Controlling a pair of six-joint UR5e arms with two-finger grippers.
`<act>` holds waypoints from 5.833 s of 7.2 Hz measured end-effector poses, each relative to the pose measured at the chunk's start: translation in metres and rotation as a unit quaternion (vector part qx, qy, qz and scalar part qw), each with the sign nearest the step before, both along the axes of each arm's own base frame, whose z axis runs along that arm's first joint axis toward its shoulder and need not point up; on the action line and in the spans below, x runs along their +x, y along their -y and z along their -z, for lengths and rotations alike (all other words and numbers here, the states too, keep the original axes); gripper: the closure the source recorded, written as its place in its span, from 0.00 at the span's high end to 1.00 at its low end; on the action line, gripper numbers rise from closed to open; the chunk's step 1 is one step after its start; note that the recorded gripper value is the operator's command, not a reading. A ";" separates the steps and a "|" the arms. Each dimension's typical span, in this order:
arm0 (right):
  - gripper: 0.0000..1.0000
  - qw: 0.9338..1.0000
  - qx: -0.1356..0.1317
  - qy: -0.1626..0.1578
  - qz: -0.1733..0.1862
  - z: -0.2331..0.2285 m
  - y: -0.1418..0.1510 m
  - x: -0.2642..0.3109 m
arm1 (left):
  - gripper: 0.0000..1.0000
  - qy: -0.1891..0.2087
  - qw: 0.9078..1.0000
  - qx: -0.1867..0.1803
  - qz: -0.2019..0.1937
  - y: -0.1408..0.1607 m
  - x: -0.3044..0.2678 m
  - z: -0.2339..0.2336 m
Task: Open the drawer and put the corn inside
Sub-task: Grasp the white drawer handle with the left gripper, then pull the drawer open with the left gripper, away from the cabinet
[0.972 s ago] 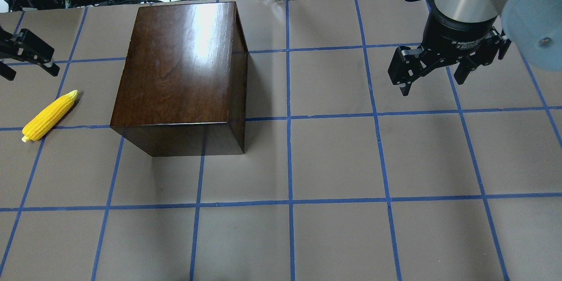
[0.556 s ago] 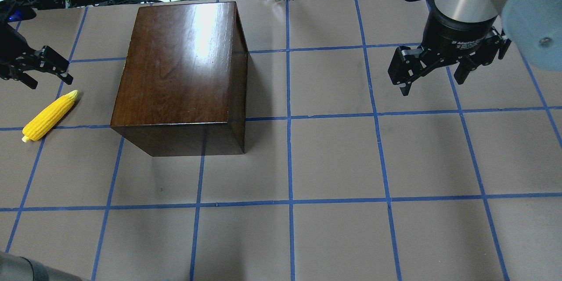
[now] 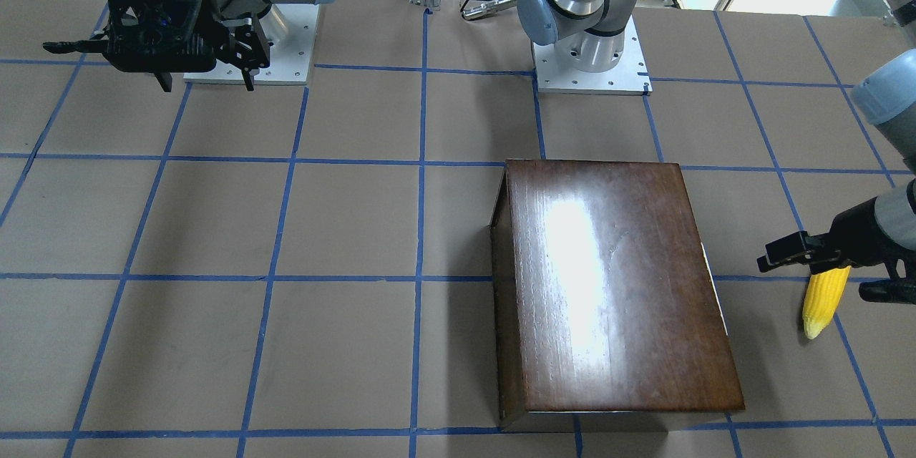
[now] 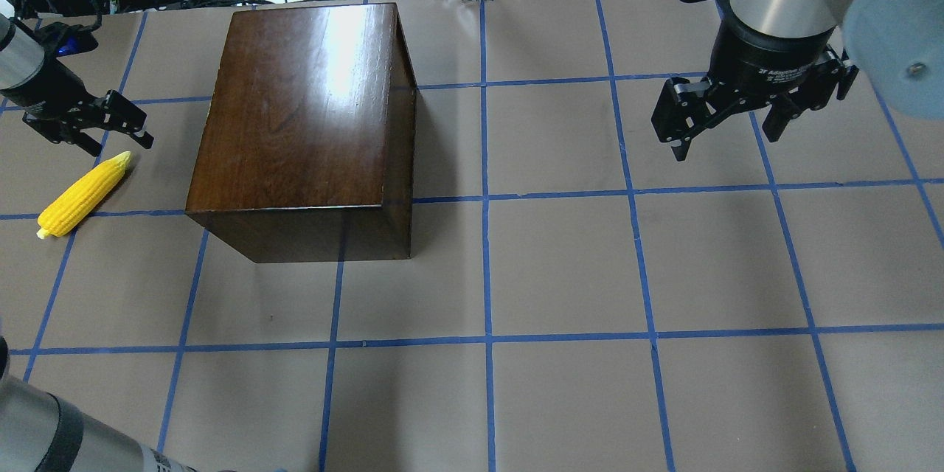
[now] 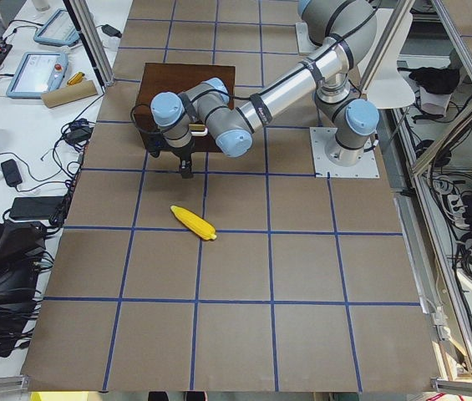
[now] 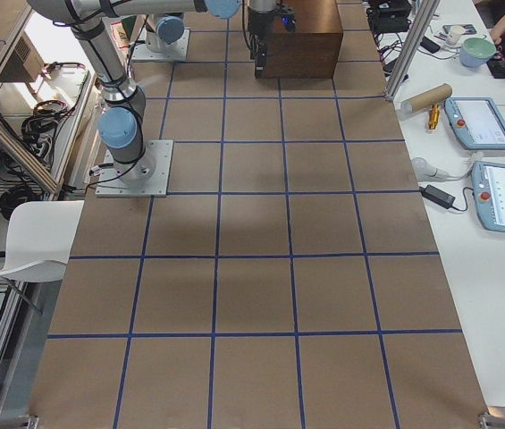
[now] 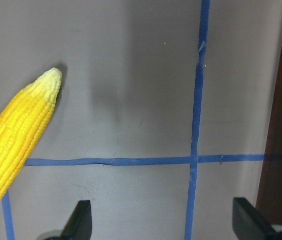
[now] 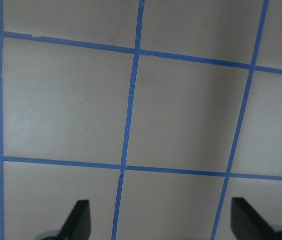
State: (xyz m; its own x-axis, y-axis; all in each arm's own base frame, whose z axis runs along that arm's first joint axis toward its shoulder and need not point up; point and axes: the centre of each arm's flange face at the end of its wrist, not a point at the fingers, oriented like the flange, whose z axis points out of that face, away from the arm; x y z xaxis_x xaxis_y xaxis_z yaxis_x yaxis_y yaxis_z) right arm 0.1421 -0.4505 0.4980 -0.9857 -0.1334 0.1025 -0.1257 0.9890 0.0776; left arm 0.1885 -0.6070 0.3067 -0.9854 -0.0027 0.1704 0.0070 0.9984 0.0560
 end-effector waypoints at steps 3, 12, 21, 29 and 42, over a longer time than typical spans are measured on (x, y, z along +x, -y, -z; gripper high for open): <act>1.00 1.000 0.000 0.000 0.000 0.000 0.000 0.000 | 1.00 -0.075 0.996 -0.046 0.027 0.011 -0.021 -0.001; 1.00 1.000 0.000 0.000 0.000 0.000 0.000 0.000 | 1.00 -0.102 0.992 -0.037 0.059 0.026 -0.056 0.025; 1.00 1.000 0.000 0.000 0.000 0.000 0.000 0.000 | 1.00 -0.100 0.993 -0.030 0.056 0.028 -0.047 0.037; 1.00 1.000 0.000 0.000 0.000 0.000 0.000 0.000 | 1.00 -0.077 0.996 -0.022 0.028 0.013 0.004 0.037; 1.00 1.000 0.000 0.000 0.000 0.000 0.000 0.000 | 1.00 -0.074 0.997 -0.030 -0.018 -0.008 0.065 0.034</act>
